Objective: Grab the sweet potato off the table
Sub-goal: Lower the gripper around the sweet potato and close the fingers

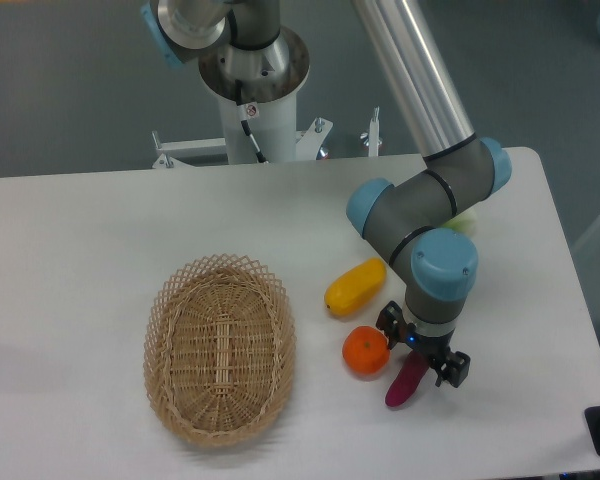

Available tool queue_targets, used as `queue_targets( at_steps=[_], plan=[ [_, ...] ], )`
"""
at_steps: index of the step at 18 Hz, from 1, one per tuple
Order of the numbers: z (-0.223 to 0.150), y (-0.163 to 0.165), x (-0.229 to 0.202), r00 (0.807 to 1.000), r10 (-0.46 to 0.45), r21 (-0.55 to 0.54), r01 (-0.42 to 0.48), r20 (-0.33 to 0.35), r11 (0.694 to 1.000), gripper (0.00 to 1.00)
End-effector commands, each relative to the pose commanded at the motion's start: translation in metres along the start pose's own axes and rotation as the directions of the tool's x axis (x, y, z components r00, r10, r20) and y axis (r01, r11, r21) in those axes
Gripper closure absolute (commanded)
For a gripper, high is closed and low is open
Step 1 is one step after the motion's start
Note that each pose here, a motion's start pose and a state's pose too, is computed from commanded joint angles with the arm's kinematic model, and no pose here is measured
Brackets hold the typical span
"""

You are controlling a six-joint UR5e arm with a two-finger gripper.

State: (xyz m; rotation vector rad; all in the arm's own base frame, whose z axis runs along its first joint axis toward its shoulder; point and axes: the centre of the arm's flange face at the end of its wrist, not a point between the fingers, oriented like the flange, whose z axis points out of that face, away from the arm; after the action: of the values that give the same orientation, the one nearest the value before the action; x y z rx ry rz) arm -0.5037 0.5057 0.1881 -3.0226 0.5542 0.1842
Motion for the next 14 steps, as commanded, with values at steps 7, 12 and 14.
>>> queue_targets(
  at_steps=[7, 12, 14],
  plan=[
    [-0.0006, -0.0001, -0.0004, 1.000, 0.006, -0.009, -0.006, 0.008, 1.000, 0.27],
    [-0.0009, -0.0014, -0.0005, 1.000, 0.015, -0.027, -0.015, 0.014, 1.000, 0.42],
    [-0.0009, -0.0014, -0.0005, 1.000, 0.017, -0.027, -0.017, 0.014, 0.999, 0.48]
  ],
)
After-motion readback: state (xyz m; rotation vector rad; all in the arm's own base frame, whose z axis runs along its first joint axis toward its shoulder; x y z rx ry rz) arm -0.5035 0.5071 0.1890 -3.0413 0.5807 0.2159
